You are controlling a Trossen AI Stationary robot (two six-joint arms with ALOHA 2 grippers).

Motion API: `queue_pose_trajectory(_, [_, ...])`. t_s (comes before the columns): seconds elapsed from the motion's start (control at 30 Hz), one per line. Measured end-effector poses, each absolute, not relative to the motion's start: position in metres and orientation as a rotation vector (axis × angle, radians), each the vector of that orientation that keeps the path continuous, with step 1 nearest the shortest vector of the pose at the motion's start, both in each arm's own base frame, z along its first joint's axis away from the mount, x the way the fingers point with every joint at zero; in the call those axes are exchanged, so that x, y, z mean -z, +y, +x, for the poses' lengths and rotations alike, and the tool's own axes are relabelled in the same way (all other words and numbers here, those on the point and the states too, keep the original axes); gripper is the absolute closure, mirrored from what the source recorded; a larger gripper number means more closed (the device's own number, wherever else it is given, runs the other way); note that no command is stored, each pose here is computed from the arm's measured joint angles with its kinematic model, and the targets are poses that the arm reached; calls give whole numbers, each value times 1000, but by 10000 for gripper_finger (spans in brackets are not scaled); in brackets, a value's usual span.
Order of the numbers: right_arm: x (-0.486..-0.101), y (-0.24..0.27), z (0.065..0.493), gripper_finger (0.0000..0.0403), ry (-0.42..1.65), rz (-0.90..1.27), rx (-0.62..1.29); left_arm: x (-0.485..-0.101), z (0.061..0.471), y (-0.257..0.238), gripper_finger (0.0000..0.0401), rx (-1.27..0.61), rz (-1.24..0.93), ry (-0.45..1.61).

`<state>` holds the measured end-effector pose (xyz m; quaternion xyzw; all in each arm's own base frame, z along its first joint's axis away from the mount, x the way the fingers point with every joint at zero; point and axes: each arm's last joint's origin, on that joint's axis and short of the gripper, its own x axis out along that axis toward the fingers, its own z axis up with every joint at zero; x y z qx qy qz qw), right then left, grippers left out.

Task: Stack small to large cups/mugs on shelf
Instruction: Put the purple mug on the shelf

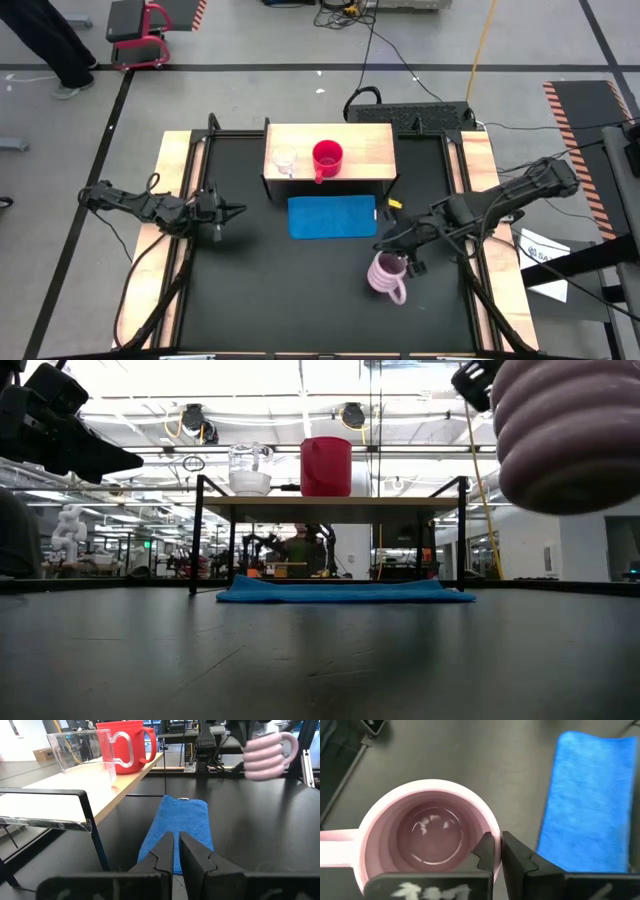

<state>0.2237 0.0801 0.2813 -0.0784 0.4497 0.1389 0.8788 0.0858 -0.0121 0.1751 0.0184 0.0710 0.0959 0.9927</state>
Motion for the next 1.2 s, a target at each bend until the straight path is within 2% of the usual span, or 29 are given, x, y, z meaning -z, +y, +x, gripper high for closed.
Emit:
queue_pose_trajectory(0.37, [-301,66,193,398,915,-208,-261,-175,86,-12,370,-192,37,142])
queue_pose_trajectory(0.73, [-312,40,165,398,952,-125,-139,-175,86,-12,370,-192,37,143])
queue_pose_trajectory(1.2, [-281,23,138,398,799,-86,-90,-175,86,-12,370,-192,39,148])
